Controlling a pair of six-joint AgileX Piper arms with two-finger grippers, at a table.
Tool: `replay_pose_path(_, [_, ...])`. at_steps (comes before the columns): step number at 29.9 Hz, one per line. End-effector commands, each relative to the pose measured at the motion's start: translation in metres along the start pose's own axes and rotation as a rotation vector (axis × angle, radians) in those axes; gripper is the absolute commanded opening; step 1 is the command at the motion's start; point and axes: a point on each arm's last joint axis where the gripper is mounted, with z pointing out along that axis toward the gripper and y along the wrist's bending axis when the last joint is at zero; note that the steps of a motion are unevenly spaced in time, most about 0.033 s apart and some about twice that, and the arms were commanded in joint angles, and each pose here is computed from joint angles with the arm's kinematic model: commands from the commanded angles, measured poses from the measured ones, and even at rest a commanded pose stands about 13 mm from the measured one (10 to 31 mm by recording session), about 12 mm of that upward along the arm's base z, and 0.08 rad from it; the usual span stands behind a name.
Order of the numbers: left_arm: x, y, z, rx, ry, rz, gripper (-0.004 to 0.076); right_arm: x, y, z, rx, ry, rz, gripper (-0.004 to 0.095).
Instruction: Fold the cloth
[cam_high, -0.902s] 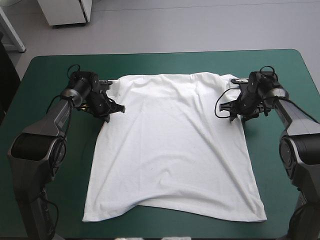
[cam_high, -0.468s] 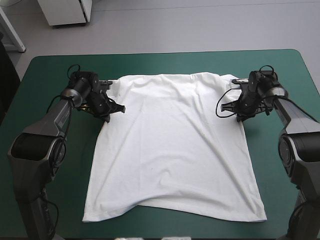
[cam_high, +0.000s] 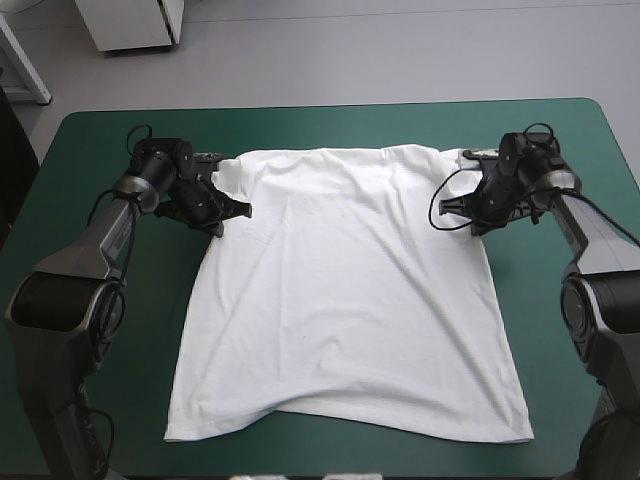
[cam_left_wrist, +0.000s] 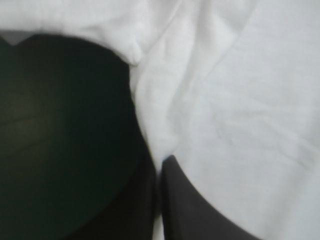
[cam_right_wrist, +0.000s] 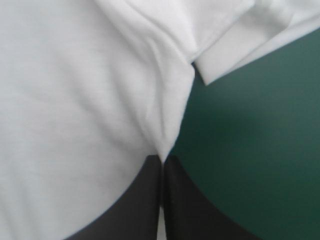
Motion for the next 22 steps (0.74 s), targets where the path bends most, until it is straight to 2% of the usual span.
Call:
replay_pose_path(1, [0.003,-0.009,-0.064,0.022,-0.168,0.014,-0.0009,-0.008,0.008,-0.08,-0.019,-0.222,-0.027,-0.0017])
replay_pose_path(9, [0.023,-0.014,-0.135,0.034,-0.338,0.031,-0.0009,-0.005,0.017,-0.168,-0.035,-0.436,-0.053,-0.0017])
replay_pose_path(22, [0.058,-0.027,-0.287,0.07,-0.801,0.078,-0.0009,0.047,0.025,-0.297,-0.041,-0.815,-0.111,-0.0017])
